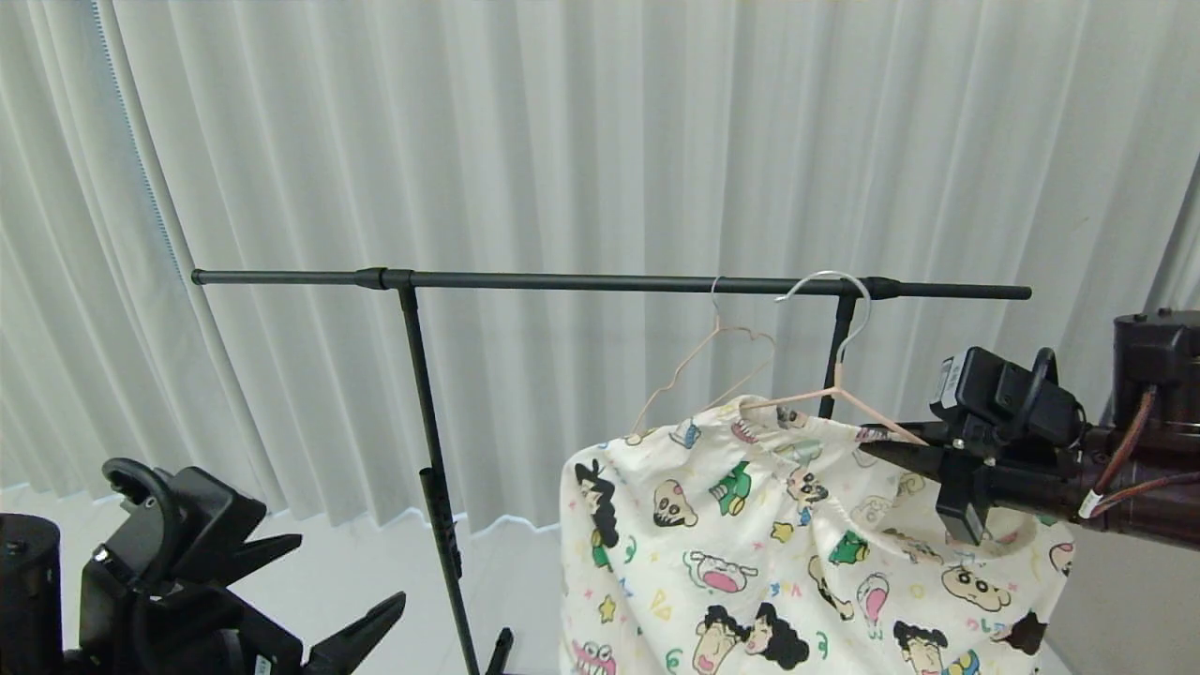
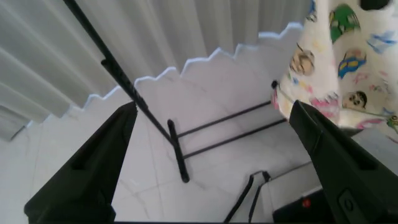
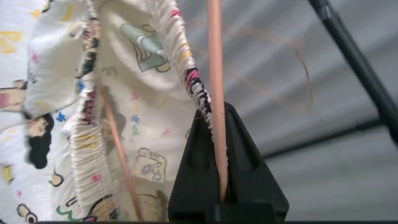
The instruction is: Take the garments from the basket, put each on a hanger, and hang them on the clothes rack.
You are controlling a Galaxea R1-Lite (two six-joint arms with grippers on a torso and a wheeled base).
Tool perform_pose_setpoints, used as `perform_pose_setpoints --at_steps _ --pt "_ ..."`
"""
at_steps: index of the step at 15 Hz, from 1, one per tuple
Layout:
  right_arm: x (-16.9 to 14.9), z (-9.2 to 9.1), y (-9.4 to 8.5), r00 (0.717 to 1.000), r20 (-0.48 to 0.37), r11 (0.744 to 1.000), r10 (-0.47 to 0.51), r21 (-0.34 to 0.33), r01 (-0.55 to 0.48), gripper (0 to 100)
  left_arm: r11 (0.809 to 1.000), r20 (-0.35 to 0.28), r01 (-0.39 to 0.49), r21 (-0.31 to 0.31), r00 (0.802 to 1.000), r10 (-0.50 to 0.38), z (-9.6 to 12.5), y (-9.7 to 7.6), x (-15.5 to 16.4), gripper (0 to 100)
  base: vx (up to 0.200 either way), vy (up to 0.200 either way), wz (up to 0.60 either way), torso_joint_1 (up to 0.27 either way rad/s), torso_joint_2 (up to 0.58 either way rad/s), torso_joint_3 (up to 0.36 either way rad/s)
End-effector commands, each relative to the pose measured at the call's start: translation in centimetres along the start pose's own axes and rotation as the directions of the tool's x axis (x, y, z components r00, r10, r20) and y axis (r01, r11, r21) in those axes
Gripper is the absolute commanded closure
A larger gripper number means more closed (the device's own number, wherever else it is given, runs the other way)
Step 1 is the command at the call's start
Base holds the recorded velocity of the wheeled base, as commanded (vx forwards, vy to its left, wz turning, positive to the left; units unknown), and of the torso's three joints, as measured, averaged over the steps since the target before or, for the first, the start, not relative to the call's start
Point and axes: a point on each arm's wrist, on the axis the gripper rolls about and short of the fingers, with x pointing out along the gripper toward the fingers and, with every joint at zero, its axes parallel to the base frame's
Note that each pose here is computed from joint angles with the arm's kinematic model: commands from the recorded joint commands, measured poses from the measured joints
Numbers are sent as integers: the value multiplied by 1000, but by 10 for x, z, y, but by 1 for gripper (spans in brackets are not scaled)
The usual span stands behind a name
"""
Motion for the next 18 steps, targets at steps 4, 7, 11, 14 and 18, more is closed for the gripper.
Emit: perform_pose_setpoints --at_steps 4,7,11,14,18 --pt "-28 -31 -26 935 -287 966 -207 94 242 100 1000 56 -21 -4 998 21 18 4 0 0 0 0 0 0 0 0" --pt "-33 -38 -29 813 -490 884 -314 162 439 100 997 37 -80 -6 996 80 18 5 2 0 0 0 0 0 0 0" --pt "-26 -42 -35 756 -554 821 -349 209 532 100 996 41 -85 13 996 84 22 6 4 0 0 0 0 0 0 0" --pt "-14 -40 -48 719 -578 770 -387 227 597 100 996 47 -82 28 996 81 24 5 4 0 0 0 0 0 0 0" --pt "-6 -38 -56 719 -572 753 -395 247 610 100 996 48 -82 28 996 81 24 5 5 0 100 0 0 1 0 1"
